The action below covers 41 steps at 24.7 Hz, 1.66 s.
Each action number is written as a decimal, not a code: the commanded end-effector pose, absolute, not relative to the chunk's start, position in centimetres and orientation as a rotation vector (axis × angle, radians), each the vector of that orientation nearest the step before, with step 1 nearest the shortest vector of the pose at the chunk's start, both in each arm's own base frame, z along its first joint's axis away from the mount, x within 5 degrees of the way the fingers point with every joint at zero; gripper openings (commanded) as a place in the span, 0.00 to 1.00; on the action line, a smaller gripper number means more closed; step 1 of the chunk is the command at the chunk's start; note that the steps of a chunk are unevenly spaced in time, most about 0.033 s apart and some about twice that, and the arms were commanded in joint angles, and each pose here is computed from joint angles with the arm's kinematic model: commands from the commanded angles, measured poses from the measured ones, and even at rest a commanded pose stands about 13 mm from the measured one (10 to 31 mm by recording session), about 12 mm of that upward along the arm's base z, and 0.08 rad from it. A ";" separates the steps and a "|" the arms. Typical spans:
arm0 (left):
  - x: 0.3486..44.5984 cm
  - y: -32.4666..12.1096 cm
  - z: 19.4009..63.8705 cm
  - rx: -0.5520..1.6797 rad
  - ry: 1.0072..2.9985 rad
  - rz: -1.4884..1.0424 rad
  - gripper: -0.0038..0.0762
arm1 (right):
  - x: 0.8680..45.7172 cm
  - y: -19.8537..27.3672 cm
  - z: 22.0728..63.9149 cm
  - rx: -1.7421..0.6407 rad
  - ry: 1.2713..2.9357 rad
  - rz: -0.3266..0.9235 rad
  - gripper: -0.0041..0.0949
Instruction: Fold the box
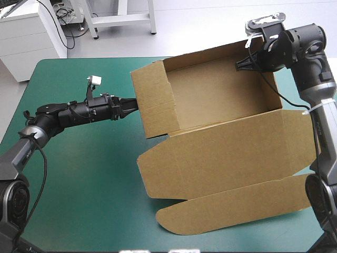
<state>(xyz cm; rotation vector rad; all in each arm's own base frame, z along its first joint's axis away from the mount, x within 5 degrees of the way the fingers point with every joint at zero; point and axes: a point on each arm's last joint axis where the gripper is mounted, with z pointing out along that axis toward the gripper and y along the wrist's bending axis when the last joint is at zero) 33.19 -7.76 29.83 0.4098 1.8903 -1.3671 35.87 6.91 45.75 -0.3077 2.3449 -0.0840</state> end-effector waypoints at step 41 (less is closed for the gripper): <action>32.0 -14.0 39.9 0.274 2.109 -1.021 0.55 | 33.9 11.1 47.3 -0.283 2.304 0.084 0.03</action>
